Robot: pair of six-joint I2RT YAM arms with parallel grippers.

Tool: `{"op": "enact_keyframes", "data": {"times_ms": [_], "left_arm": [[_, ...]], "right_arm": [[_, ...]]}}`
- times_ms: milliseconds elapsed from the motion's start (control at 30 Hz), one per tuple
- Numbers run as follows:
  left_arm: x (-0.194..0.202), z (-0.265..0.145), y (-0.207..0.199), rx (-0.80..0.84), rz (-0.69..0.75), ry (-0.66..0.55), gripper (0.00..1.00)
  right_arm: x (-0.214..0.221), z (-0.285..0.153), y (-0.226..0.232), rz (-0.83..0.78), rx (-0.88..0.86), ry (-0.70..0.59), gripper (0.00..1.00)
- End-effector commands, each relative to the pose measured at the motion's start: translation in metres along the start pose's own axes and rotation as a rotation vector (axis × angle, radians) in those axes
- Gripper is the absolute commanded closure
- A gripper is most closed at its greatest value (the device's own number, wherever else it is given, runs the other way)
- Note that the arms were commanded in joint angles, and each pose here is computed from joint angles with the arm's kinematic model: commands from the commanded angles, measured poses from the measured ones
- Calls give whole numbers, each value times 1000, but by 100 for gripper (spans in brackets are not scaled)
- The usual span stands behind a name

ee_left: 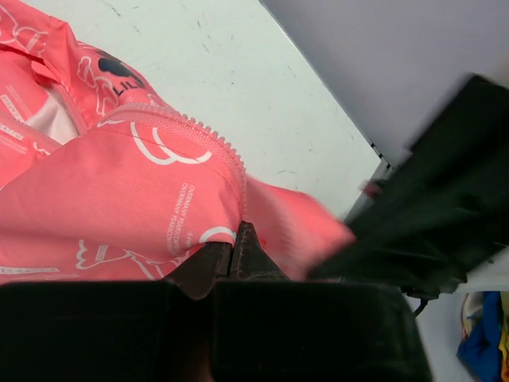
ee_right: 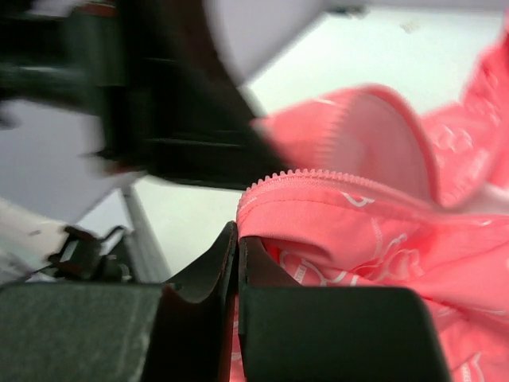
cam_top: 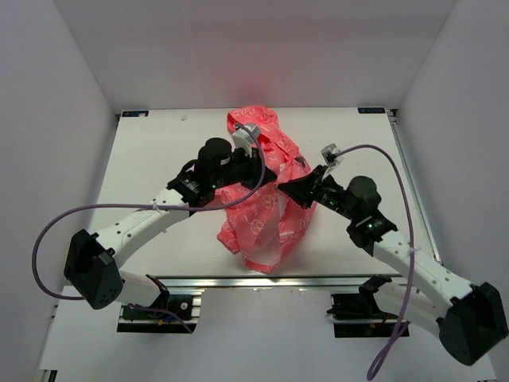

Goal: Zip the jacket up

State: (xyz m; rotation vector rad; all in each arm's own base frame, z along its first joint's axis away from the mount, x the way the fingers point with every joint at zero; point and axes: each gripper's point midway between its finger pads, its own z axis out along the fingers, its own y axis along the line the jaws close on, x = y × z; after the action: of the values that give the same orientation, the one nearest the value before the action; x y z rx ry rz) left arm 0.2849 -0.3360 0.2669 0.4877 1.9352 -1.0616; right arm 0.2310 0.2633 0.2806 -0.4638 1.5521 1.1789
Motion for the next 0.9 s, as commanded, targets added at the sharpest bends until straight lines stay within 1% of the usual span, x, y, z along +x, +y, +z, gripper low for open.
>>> {"op": "enact_keyframes", "data": {"times_ms": [0, 33, 67, 100, 167, 233, 267, 333, 467, 533, 567, 633, 667, 733, 800, 833, 867], "left_arm": [[-13, -15, -19, 72, 38, -43, 100], [-13, -16, -22, 85, 40, -38, 100], [-14, -17, -25, 97, 45, -39, 100], [-13, -19, -28, 109, 47, -36, 100], [-11, -21, -31, 123, 42, -29, 100], [-10, -25, -32, 116, 31, -24, 100], [-10, -27, -30, 107, 25, -25, 100], [-8, -33, -31, 101, 21, -27, 100], [-14, -42, -26, 49, 23, -63, 100], [-18, -44, -25, 32, 27, -71, 100], [-20, -47, -25, 27, 34, -80, 100], [-23, -48, -21, -1, 33, -89, 100], [-26, -51, -22, -2, 46, -99, 100], [-28, -52, -21, -6, 57, -112, 100], [-31, -55, -24, 5, 66, -136, 100], [-31, -54, -24, 9, 69, -139, 100], [-27, -52, -22, 9, 67, -131, 100]], "right_arm": [[-5, 23, -43, -35, 165, -1, 100], [-16, 31, -46, -38, 180, -27, 100], [-11, 41, -54, -27, 185, -17, 100], [-16, 48, -54, -19, 167, -43, 100], [-35, 62, -52, -22, 129, -136, 100], [-50, 68, -53, -5, 141, -188, 100], [-64, 69, -56, -7, 168, -236, 100], [-75, 68, -54, -24, 167, -277, 100], [-94, 47, -48, -39, 189, -373, 100], [-95, 41, -48, -50, 213, -372, 100], [-101, 35, -42, -64, 203, -383, 100], [-94, 27, -41, -75, 209, -362, 100], [-98, 19, -33, -97, 189, -371, 100], [-85, 12, -37, -88, 218, -331, 100], [-83, 2, -34, -100, 230, -319, 100], [-73, -1, -38, -93, 243, -287, 100], [-72, -6, -30, -103, 213, -283, 100]]}}
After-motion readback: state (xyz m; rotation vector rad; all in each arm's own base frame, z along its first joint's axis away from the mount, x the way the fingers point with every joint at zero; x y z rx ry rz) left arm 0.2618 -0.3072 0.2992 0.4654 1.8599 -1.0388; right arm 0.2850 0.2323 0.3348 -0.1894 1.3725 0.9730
